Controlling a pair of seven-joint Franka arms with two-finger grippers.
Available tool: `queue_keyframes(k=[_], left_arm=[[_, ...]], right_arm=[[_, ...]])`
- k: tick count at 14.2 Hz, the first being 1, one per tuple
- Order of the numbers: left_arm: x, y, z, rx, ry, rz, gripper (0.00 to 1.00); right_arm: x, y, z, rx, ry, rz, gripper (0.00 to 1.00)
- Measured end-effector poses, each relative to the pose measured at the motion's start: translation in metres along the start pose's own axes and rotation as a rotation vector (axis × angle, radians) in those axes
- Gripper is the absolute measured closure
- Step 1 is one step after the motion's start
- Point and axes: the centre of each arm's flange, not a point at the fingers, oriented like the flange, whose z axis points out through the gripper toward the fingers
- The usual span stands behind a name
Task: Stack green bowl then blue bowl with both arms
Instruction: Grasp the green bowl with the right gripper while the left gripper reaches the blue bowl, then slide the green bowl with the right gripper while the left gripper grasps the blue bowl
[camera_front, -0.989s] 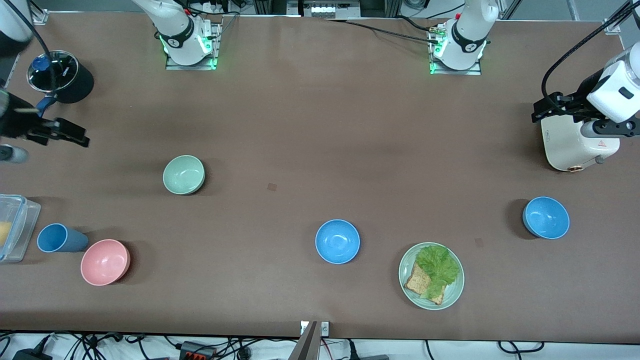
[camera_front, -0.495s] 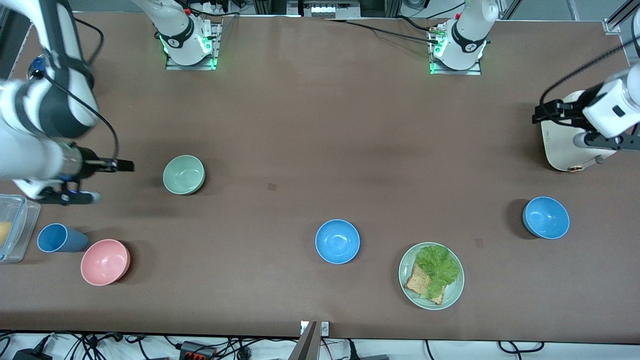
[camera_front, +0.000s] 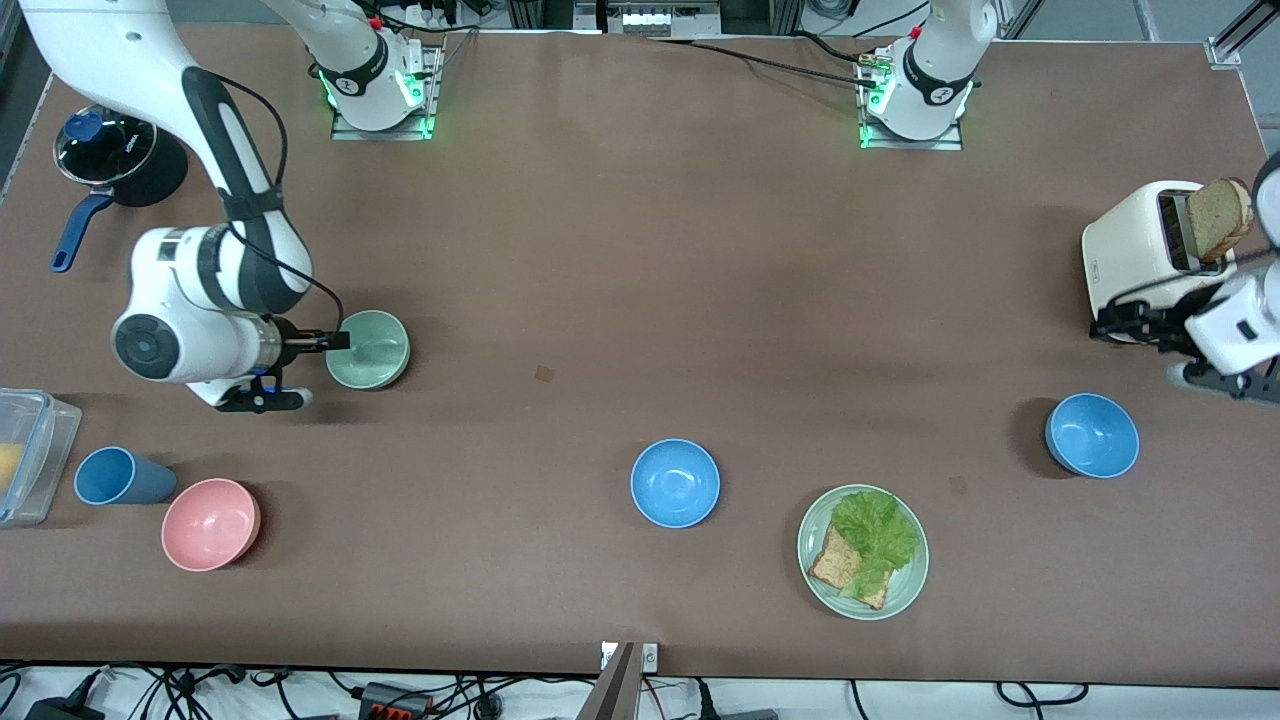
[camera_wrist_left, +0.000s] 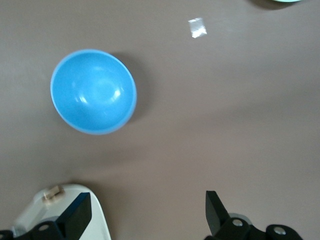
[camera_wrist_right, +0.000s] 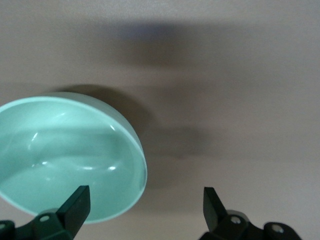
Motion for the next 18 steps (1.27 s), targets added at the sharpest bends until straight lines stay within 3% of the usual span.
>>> queue_keyframes(k=[3,8,11,15,18], left_arm=[[0.012,-0.023,0.036,0.010,0.024,0.063,0.00],[0.010,-0.058,0.063,0.019,0.052,0.103,0.00],[0.008,-0.079,0.083,0.011,0.058,0.093,0.04],[0.010,-0.107,0.122,-0.005,0.093,0.065,0.04],[0.017,-0.118,0.145,0.018,0.128,0.067,0.04]], right_arm=[[0.003,-0.001,0.015,-0.001,-0.019,-0.001,0.06],[0.004,-0.001,0.020,-0.001,-0.028,-0.001,0.59],[0.008,-0.011,0.013,0.002,-0.007,-0.018,0.93],[0.023,-0.076,-0.041,0.008,0.091,-0.121,0.95],[0.017,-0.166,-0.074,0.010,0.149,-0.214,0.95]])
